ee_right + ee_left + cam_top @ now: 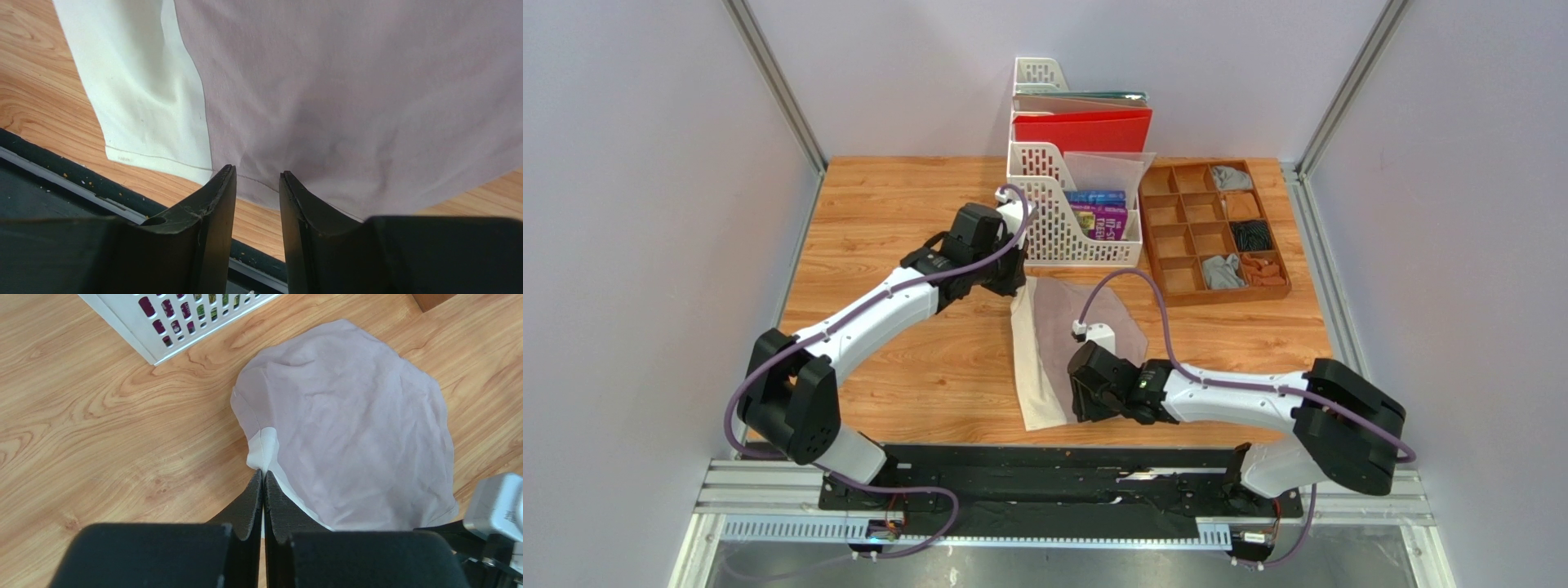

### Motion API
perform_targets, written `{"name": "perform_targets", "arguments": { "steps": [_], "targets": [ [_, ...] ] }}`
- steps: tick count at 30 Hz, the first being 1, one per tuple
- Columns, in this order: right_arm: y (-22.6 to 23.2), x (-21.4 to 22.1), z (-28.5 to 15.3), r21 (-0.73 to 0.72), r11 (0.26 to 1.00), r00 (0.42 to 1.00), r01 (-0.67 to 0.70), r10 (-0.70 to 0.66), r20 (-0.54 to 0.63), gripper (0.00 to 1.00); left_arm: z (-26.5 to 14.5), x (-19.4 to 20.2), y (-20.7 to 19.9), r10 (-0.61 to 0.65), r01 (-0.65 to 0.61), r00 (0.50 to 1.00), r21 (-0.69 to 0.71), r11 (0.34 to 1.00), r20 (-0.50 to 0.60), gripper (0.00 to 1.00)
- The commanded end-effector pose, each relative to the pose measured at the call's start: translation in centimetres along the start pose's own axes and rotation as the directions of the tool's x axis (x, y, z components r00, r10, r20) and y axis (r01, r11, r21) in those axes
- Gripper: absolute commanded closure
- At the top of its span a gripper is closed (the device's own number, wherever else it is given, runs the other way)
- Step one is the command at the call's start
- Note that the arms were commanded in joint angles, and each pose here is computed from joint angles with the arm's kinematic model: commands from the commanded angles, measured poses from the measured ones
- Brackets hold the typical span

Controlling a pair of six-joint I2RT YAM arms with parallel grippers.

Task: Roll the underwear
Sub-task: Adjust the underwear at the center of the board, then fold the underwear at the center of the board.

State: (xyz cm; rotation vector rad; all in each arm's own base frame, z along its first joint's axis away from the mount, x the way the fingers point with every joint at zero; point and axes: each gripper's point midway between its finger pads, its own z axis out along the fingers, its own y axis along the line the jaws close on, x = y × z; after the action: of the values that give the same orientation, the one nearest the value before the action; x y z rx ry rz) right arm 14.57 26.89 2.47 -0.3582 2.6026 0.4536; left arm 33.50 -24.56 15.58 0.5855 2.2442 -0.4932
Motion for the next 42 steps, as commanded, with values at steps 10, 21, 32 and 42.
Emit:
{"name": "perform_targets", "arguments": {
  "steps": [10, 21, 32, 42],
  "targets": [
    [1.4, -5.6, -0.4, -0.021, 1.0, 0.984, -0.015, 0.018, 0.176, 0.64, 0.6, -0.5, 0.3, 0.033, -0.033, 0.999, -0.015, 0.999, -0.013, 1.0],
    [7.3, -11.3, 1.1, -0.164, 0.985, 0.952, 0.051, 0.001, 0.305, 0.64, 0.8, 0.3, 2.0, -0.007, 0.002, 0.998, -0.081, 0.997, -0.067, 1.0],
    [7.1, -13.8, 6.6, -0.139, 0.99, 0.961, 0.003, 0.036, 0.273, 0.66, 1.4, -0.2, 2.7, -0.031, 0.027, 0.998, -0.061, 0.998, -0.058, 1.0],
    [9.2, -15.1, 7.8, -0.232, 0.964, 0.959, 0.128, -0.061, 0.276, 0.58, 3.1, -1.4, 3.3, -0.034, 0.032, 0.998, -0.041, 0.999, -0.052, 1.0]
  ]
}}
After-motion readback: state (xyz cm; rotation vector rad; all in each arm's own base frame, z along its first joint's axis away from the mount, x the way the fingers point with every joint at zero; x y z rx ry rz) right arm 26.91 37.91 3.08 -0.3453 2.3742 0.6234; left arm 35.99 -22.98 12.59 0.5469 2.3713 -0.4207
